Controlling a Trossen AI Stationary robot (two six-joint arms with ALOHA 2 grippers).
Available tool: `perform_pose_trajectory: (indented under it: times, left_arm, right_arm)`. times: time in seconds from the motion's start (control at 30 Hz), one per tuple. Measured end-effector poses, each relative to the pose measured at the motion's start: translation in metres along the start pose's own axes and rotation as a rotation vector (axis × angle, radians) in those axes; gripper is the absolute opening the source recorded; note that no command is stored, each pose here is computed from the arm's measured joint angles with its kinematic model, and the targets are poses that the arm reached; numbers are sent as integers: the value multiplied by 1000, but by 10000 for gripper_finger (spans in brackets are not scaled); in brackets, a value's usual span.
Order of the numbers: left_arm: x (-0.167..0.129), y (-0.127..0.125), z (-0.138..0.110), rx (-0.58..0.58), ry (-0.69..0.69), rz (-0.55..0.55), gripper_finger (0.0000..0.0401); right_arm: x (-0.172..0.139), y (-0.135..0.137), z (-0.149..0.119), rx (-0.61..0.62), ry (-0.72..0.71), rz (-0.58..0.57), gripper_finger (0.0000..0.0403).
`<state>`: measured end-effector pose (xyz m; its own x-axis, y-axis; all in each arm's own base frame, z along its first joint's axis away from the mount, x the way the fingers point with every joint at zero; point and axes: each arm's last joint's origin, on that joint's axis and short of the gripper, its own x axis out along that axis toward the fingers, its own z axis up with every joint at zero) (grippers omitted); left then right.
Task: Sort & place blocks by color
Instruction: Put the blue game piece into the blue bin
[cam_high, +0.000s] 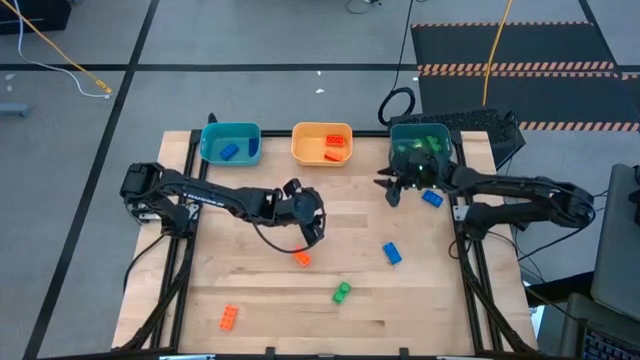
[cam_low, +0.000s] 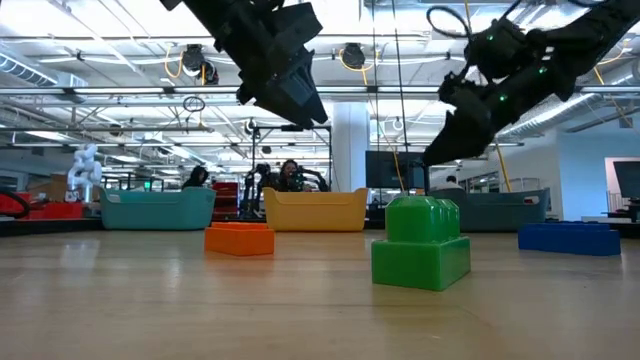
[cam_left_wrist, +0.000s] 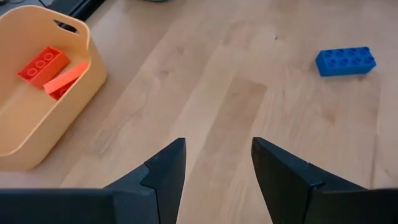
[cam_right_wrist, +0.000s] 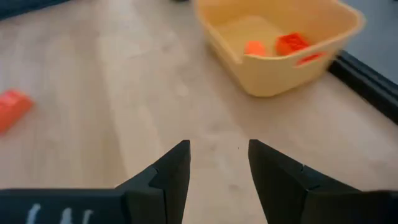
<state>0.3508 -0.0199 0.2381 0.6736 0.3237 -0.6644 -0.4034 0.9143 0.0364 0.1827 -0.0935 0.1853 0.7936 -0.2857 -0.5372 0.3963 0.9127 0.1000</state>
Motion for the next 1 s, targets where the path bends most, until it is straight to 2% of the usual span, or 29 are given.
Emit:
perform_pose_trajectory:
  times: [0.17,0.3,0.5,0.67,0.8,1.0]
  left_arm:
    - [3,7,2,-17,-3,18,186]
    - [5,13,6,-30,-22,28,186]
    - [8,21,10,-43,-34,43,186]
    - [8,22,10,-41,-34,45,186]
    - [7,18,9,-21,-34,37,186]
    - [6,14,8,-8,-31,29,186]
  right_arm:
    - [-7,26,-6,-72,70,-26,160]
    - [-13,41,-7,-121,175,-85,187]
    - [-25,37,-18,-107,371,-319,254]
    - [-34,28,-34,7,550,-417,288]
    - [-32,25,-34,78,546,-448,287]
    - [-26,11,-45,225,681,-561,275]
